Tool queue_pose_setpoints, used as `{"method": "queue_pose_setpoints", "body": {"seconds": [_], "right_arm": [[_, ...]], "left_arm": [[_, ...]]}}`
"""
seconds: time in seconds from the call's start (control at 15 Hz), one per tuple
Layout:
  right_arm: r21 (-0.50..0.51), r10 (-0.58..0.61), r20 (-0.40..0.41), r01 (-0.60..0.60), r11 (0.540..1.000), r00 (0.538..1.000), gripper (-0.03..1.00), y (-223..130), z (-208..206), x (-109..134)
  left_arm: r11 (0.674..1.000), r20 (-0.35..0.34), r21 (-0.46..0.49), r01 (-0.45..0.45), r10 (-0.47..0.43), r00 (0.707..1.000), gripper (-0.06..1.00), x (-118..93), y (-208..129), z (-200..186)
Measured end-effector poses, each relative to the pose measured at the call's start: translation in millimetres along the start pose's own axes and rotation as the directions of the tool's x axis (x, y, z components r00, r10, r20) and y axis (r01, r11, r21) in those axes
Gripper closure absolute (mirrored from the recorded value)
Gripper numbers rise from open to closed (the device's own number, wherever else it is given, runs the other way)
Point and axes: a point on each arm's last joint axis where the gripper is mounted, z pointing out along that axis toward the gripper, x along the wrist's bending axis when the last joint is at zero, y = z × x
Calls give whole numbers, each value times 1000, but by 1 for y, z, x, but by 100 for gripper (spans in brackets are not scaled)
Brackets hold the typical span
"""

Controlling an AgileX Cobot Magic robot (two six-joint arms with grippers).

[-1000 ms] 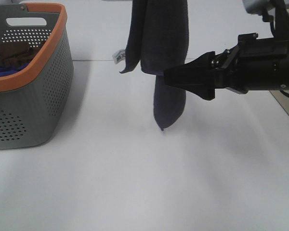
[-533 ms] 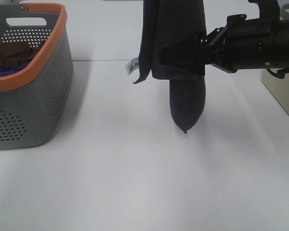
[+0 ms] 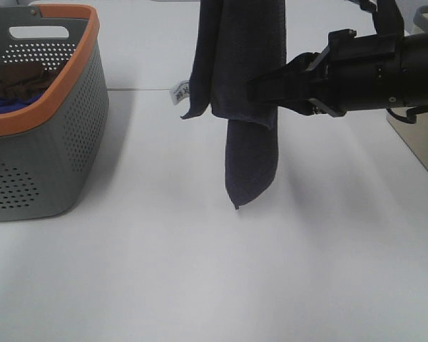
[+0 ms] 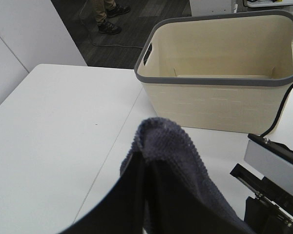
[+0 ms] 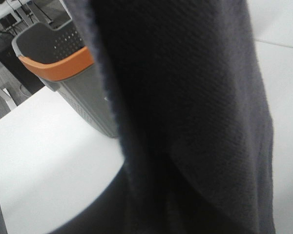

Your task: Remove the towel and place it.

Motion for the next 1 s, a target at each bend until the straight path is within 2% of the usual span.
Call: {"method": "queue_pose_setpoints", "body": {"seconds": [0.07, 0.2, 0.33, 0.6, 0.8, 1.0], "right_arm": [[0, 0, 0, 0, 1000, 1000, 93, 0, 0, 0], [78, 14, 3, -15, 997, 1000, 97, -7, 0, 0], [207, 54, 74, -69, 976, 996, 97, -7, -10, 3], [366, 0, 181, -68, 928, 983, 97, 13, -29, 7], [474, -104, 271, -39, 880, 957, 97, 45, -50, 10], [508, -232, 364, 16, 861, 902, 97, 78, -70, 11]], "left_arm": [[1000, 0, 0, 0, 0, 1000, 94, 0, 0, 0], [1000, -2, 5, -2, 2, 1000, 94, 0, -1, 0], [998, 5, 55, -6, 6, 1000, 94, 2, -10, 11], [992, -22, 122, -8, 11, 1000, 94, 9, -24, 28], [988, -20, 154, -6, 9, 1000, 94, 10, -30, 34], [980, -23, 200, -16, 21, 1000, 94, 11, -34, 34]]}}
